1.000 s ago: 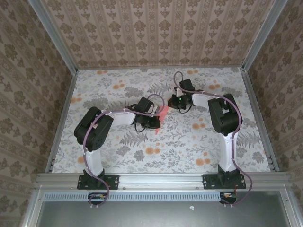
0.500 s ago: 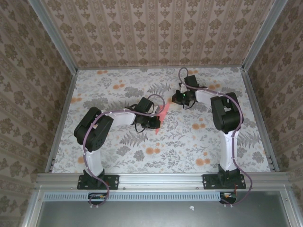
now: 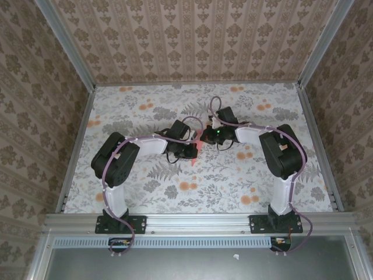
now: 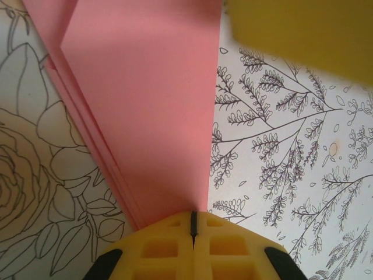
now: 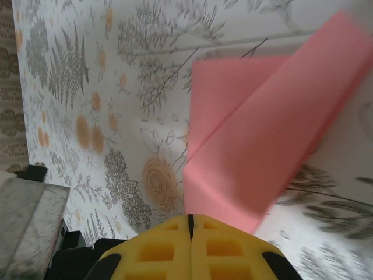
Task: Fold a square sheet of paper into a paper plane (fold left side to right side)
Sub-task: Fold the wing for the fifth time at the center of the table.
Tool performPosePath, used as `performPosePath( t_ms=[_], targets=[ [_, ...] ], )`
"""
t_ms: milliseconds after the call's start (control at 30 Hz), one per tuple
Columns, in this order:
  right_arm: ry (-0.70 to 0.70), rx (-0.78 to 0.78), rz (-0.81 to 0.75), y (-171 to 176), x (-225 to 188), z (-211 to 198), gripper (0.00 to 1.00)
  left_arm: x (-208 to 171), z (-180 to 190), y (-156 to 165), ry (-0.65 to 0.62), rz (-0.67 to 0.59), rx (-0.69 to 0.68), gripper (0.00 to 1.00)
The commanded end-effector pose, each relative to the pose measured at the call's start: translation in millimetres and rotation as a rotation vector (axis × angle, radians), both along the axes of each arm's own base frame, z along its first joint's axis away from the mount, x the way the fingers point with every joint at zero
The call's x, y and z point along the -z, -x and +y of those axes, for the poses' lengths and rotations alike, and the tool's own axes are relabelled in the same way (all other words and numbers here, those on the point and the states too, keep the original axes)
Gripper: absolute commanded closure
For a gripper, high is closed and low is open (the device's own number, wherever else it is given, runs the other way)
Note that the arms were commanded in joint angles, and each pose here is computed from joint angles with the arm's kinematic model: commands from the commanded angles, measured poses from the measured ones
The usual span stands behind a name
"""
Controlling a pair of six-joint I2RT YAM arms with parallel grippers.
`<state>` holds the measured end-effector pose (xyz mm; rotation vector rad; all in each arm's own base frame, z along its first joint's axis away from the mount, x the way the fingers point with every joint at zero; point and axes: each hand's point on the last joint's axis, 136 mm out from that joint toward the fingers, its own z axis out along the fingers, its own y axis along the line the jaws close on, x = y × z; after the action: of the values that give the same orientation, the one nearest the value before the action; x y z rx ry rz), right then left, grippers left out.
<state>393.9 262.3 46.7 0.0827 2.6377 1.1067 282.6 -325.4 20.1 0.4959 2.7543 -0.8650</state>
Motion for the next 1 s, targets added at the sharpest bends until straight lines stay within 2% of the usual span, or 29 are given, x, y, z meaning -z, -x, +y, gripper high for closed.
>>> performPosePath(
  t_ms=[0,300,500,733,967],
  targets=[
    [-0.007,0.024,0.052,-5.9,16.4,3.8,1.00,28.3,26.5,26.3,-0.148,0.088,0.013,0.94],
    [0.150,0.035,0.172,6.0,50.3,-13.3,1.00,-22.7,11.8,16.4,-0.052,0.008,0.030,0.88],
    [0.158,0.028,0.189,9.8,54.6,-14.0,1.00,-49.0,5.8,21.2,0.026,-0.007,0.036,0.88],
    [0.161,0.021,0.191,10.3,55.3,-14.0,1.00,-47.4,-12.1,31.1,0.149,0.059,0.060,0.89],
    [0.167,0.011,0.193,11.0,55.6,-12.3,1.00,-23.7,-6.8,32.8,0.104,0.093,0.043,0.89]
  ],
)
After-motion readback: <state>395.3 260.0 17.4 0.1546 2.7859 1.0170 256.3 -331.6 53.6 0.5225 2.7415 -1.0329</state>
